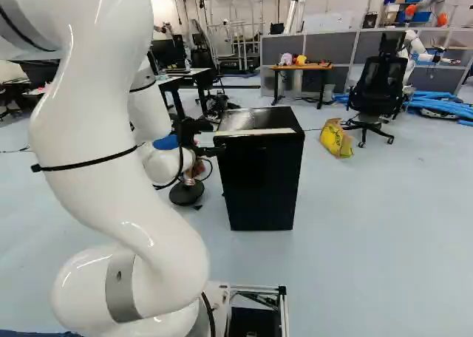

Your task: Grab a drink from the fridge

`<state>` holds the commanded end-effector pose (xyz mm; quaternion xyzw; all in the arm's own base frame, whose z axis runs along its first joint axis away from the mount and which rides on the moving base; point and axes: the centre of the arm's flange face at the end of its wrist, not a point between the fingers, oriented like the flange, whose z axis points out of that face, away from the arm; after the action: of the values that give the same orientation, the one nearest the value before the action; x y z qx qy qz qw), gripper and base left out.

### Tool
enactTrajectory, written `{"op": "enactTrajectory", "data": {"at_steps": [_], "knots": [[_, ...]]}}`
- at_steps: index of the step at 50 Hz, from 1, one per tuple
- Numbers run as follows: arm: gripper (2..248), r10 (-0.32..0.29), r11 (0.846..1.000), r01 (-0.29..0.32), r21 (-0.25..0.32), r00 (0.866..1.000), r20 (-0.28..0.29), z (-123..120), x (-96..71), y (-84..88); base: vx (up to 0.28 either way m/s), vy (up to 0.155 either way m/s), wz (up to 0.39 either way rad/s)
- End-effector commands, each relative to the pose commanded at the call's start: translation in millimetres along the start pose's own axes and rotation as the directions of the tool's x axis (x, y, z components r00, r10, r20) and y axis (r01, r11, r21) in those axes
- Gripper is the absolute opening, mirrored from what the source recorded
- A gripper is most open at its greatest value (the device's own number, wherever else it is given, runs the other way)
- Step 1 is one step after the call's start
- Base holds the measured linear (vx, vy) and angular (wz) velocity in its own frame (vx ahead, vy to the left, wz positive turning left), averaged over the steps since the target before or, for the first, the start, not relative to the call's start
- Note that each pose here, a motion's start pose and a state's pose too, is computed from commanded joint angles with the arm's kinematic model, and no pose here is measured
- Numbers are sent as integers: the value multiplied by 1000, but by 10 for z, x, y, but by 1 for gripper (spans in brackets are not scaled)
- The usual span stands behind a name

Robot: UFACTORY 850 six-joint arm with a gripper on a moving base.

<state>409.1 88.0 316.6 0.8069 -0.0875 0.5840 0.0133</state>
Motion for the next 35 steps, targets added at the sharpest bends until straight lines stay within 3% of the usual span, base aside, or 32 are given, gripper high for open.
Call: {"op": "enactTrajectory", "data": {"at_steps": [35], "knots": [[247,13,993,-25,-115,994,-107,210,-233,-208,0,0,0]]}}
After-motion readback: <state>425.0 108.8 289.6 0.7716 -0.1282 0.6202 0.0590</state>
